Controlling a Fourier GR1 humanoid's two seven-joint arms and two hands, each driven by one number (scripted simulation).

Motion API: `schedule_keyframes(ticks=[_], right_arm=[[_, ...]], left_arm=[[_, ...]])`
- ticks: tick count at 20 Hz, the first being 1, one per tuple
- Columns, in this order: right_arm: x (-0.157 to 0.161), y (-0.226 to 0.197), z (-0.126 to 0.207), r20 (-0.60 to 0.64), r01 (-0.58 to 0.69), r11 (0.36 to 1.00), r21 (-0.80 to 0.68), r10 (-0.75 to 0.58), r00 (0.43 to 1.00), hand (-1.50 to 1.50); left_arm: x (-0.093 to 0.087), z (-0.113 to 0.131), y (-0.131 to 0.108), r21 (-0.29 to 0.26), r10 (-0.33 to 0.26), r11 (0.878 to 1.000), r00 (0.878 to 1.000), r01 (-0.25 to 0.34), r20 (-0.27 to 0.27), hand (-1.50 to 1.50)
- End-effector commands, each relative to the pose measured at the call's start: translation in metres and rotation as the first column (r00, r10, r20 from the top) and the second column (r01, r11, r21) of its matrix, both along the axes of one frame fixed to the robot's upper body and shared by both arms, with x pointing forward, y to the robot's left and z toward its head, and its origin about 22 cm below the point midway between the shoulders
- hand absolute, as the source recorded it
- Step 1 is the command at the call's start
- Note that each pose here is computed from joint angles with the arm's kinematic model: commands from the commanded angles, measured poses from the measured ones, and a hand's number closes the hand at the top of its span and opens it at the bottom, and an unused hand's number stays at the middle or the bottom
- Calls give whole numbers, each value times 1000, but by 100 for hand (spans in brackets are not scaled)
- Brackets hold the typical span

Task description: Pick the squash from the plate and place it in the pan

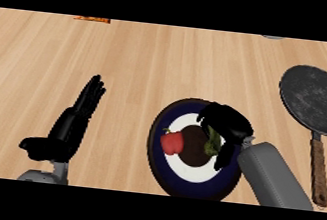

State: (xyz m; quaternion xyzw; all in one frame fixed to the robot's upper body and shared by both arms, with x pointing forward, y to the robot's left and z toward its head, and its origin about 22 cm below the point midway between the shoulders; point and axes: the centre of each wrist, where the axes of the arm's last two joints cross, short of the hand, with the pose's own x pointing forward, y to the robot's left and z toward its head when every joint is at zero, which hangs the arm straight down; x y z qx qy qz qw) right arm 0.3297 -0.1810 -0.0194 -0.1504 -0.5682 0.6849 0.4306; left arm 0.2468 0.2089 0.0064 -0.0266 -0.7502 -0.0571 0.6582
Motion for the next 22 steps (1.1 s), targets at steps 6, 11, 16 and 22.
schedule_keyframes(ticks=[6, 11, 16, 22], right_arm=[[13, -4, 20, 150, 455, 875, 165, -478, 865, 150], [45, -32, 59, 181, 862, 455, 223, -889, 422, 150], [71, 12, 115, 240, 890, 195, 413, -966, 100, 150], [87, 16, 143, 183, 840, -13, 542, -974, -133, 150]], left_arm=[[-3, 2, 2, 6, 9, 1000, 1000, -9, 0, 0], [-2, 2, 4, 12, 19, 1000, 1000, -19, 2, 0], [4, 8, -3, 0, -24, 1000, 1000, 24, 3, 0], [4, 5, -11, -6, -11, 1000, 1000, 11, 1, 0]])
